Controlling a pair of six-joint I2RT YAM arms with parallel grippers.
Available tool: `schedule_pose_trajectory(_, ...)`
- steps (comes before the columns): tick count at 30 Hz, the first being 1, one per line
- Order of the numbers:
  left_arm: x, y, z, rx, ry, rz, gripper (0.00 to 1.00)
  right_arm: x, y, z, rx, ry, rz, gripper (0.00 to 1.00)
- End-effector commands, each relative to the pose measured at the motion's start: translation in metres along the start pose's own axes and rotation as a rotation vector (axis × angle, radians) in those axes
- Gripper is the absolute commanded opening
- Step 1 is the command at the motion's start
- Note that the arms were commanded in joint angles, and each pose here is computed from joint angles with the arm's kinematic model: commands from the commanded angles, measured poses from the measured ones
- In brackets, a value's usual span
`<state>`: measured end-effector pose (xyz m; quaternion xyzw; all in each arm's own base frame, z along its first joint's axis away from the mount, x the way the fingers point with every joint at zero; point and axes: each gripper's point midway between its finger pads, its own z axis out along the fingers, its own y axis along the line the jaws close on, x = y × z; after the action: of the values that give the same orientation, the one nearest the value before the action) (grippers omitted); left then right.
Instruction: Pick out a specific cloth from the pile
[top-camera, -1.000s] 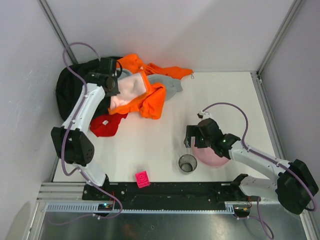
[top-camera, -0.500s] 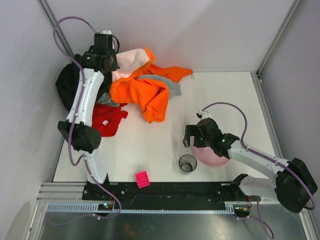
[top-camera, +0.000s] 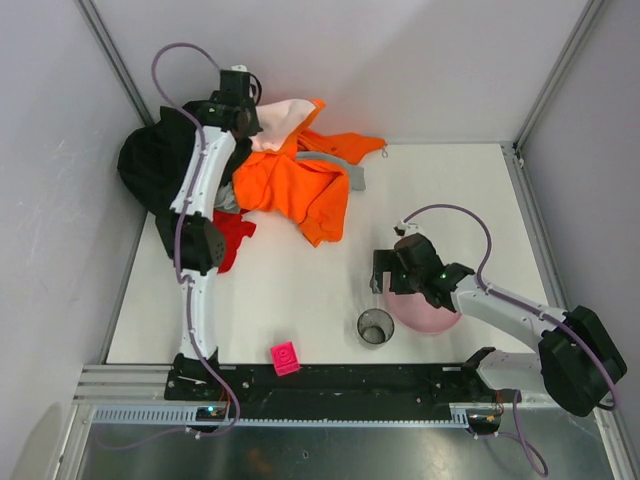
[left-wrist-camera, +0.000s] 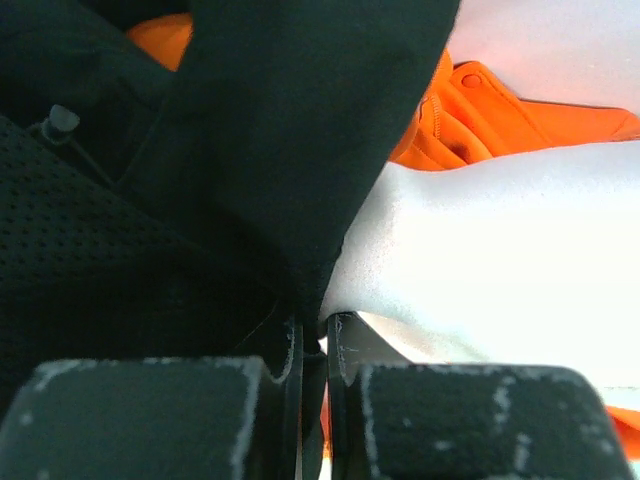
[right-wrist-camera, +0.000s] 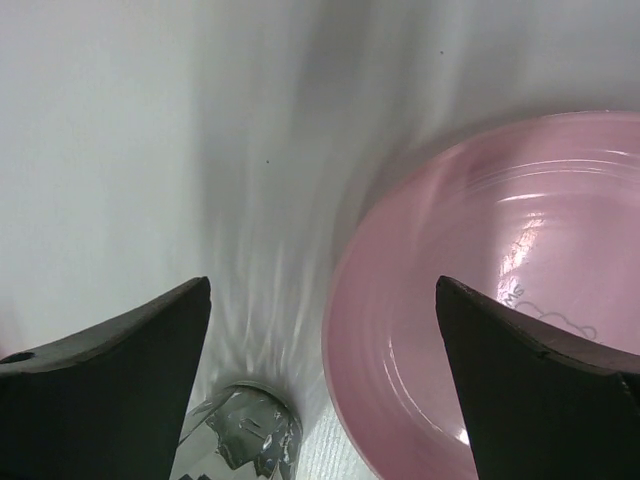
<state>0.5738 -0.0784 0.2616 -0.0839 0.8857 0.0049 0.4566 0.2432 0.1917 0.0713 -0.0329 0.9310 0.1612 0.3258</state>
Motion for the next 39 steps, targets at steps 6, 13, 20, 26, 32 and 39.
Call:
schedule_pose_trajectory(6,0.080,-0.036,0.127,0.097,0.112,-0.083,0.01,-0.007,-0.003,0.006,-0.011,-0.007,0.002,0.99)
schedule_pose_trajectory(13,0.181,-0.038,0.160,0.148,0.365,-0.116,0.01,-0.008,-0.004,0.007,-0.015,-0.003,0.013,0.99)
schedule_pose_trajectory(20,0.210,-0.039,0.151,0.184,0.477,-0.138,0.09,-0.013,0.000,-0.001,-0.036,-0.025,0.024,0.99)
schedule_pose_trajectory(26,0.135,-0.052,0.104,0.261,0.346,-0.156,0.51,-0.020,0.001,-0.016,-0.045,-0.060,0.034,0.99)
schedule_pose_trajectory(32,0.060,-0.063,0.026,0.361,0.206,-0.166,0.97,-0.026,0.004,-0.028,-0.066,-0.091,0.043,0.99)
schedule_pose_trajectory(39,0.024,-0.071,-0.065,0.482,0.144,-0.203,1.00,-0.029,0.004,-0.042,-0.074,-0.116,0.059,0.99)
